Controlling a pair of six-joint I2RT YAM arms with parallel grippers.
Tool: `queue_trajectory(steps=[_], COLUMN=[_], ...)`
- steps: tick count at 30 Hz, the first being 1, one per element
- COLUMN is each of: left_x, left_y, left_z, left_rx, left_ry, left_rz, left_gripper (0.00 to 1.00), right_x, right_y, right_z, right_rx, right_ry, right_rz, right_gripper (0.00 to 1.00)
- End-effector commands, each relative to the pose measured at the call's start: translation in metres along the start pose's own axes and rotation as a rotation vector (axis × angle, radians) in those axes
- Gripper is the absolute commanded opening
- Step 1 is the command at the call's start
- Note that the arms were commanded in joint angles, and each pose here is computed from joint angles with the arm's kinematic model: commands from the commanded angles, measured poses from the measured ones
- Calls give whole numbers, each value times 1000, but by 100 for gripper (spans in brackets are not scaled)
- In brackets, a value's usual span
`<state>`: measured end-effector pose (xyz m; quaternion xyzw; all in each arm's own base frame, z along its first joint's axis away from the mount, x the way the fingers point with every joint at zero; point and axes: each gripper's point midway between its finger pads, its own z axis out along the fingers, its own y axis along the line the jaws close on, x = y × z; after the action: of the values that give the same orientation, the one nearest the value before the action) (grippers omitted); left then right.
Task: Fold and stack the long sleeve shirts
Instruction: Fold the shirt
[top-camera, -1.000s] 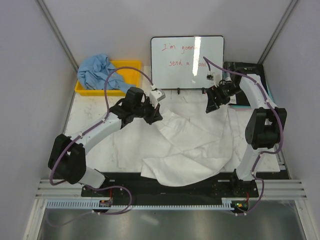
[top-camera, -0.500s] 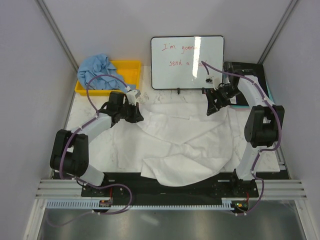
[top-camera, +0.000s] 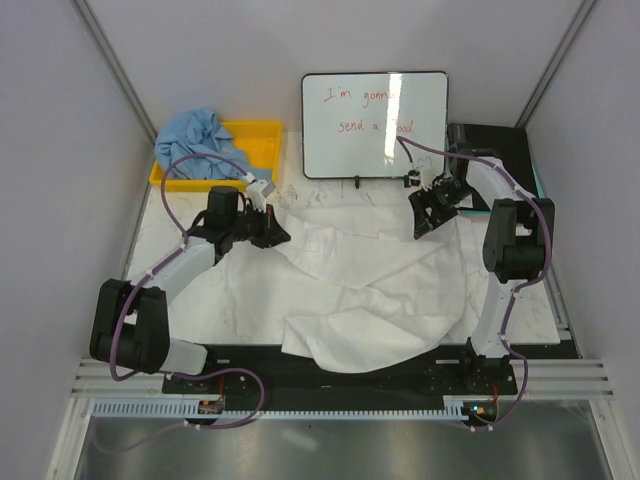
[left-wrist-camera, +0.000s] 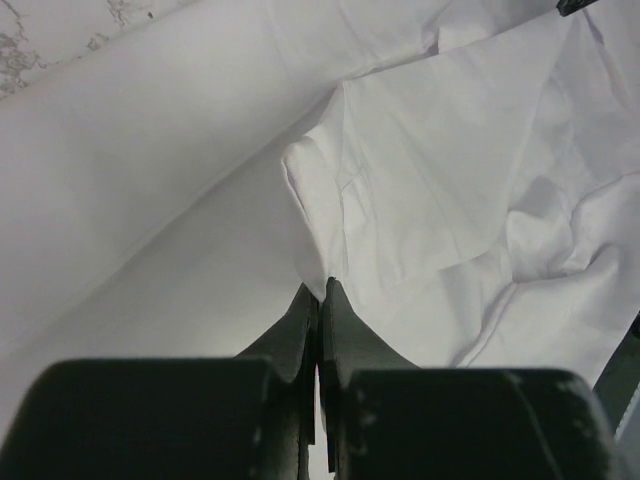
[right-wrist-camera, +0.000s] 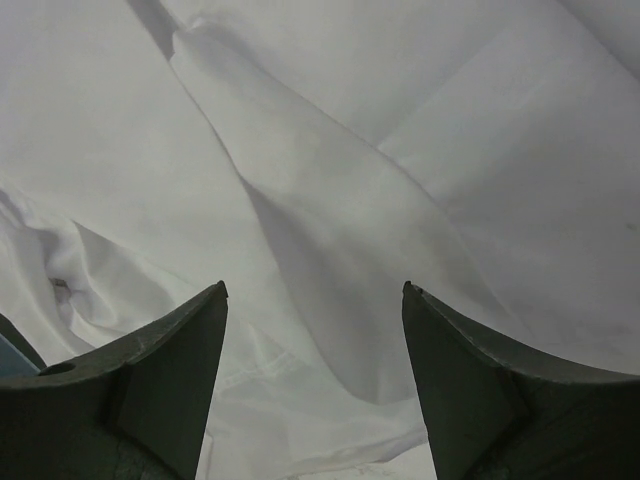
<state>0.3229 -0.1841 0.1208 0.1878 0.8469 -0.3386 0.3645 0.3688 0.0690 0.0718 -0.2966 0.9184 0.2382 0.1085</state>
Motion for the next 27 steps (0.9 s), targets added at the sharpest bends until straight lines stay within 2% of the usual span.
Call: queue_trajectory(steps=[1,9,13,19,27], left_x=[-29,-44,-38,-21,10], left_y=[-11,8,27,52,58], left_z=[-7,-13,-15,-12,-7], left_rx=[20,-96,-184,-249,-262], left_ry=[-68,-125,-123,-76,29], left_rz=[22,26,16,-31,-100], left_gripper=[2,2,2,2,2], right_x=[-6,10,14,2,-8], right_y=[-12,-29,-33,-26,-26], right_z=[14,13,11,-2,-17], right_rx=[-6,-12,-18,-26,4], right_ry=[0,43,43,0,-22], right_rz=[10,62,77,66,49], right_gripper=[79,81,82,82,82])
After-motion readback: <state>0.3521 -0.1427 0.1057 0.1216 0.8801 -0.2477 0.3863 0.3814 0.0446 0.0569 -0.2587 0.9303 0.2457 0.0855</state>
